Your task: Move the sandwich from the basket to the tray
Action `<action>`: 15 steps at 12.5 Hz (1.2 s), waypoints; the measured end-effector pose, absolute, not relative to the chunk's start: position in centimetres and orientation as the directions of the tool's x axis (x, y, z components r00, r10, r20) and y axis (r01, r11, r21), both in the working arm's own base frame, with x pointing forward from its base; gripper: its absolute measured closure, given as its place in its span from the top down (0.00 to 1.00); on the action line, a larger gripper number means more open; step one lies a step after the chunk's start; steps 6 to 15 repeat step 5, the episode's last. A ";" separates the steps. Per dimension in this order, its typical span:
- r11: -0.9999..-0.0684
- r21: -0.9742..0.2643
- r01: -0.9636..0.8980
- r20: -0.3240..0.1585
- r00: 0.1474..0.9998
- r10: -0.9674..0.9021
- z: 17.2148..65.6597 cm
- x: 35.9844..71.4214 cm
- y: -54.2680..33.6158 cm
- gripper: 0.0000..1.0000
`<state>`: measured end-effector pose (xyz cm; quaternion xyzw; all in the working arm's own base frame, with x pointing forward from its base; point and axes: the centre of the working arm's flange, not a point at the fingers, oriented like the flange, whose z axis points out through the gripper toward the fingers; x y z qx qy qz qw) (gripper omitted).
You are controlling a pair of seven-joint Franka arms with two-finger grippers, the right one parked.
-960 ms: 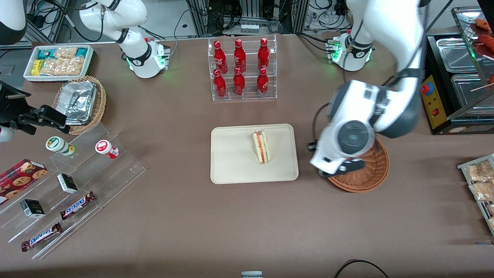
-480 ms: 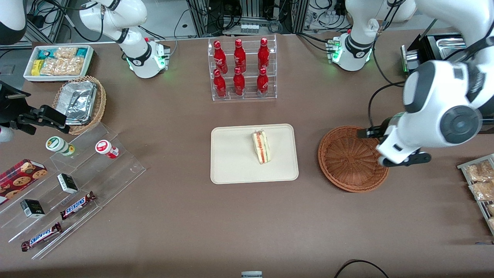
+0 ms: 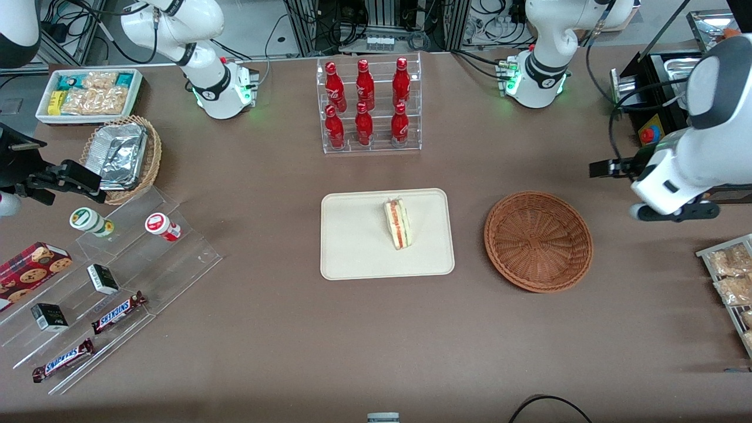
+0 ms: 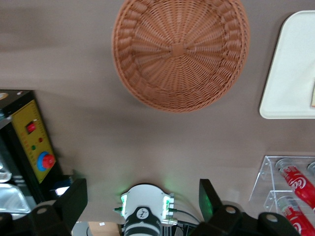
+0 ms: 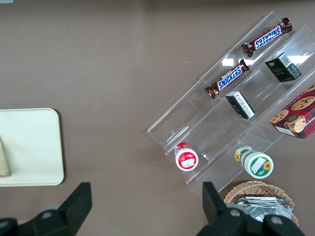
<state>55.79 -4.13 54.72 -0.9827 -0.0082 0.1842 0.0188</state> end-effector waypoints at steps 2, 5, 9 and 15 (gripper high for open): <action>-0.999 -0.044 0.003 -0.340 0.940 0.018 57.1 54.5 -3.8 1.00; -0.998 -0.065 -0.003 -0.342 0.940 0.019 60.1 52.1 -3.8 1.00; -0.998 -0.065 -0.003 -0.342 0.940 0.019 60.1 52.1 -3.8 1.00; -0.998 -0.065 -0.003 -0.342 0.940 0.019 60.1 52.1 -3.8 1.00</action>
